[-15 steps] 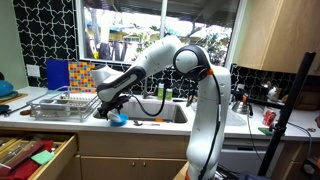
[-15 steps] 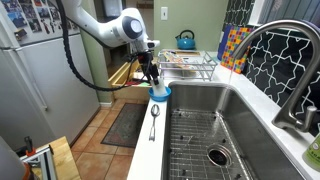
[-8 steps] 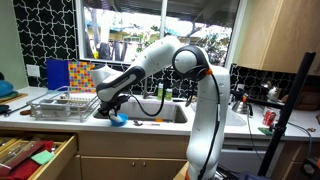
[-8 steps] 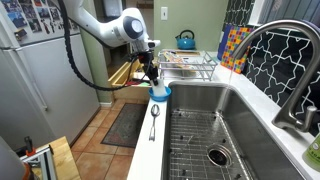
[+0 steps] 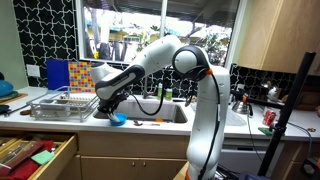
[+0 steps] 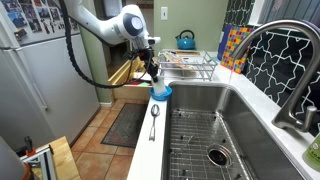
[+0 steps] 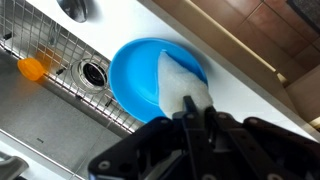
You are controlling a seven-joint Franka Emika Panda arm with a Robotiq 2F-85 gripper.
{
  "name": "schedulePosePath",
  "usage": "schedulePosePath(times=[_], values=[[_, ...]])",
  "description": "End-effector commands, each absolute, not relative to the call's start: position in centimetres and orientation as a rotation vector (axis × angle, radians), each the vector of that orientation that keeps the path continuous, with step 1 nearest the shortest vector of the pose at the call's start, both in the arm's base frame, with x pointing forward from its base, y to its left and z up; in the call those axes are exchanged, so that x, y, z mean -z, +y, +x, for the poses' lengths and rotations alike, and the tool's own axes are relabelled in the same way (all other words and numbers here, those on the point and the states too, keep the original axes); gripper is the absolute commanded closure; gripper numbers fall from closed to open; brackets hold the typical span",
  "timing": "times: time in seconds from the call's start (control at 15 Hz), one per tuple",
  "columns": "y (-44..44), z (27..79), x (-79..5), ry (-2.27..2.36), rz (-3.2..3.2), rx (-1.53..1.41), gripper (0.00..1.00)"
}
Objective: Remove the white sponge from the blue bowl, put it in the sink and then put the silver spoon on the blue bowl
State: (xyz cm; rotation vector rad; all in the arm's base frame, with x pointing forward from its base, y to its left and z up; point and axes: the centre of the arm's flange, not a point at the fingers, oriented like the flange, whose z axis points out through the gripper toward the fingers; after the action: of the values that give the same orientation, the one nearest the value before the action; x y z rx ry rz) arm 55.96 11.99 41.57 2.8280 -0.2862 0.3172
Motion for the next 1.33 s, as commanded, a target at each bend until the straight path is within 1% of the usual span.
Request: schedulePosePath(times=[0.0,0.6,1.07,1.13,1.27], values=[[12.1,55.5,-43.0,-0.302,2.779,-0.313,0.97],[12.4,54.3,-47.9,-0.274,2.715,-0.338,0.98],[11.9,54.5,-48.4,-0.306,2.695,-0.389,0.98],[11.9,54.5,-48.5,-0.277,2.744,-0.346,0.98],[10.8,54.7,-48.5,-0.305,2.644,-0.393,0.98]])
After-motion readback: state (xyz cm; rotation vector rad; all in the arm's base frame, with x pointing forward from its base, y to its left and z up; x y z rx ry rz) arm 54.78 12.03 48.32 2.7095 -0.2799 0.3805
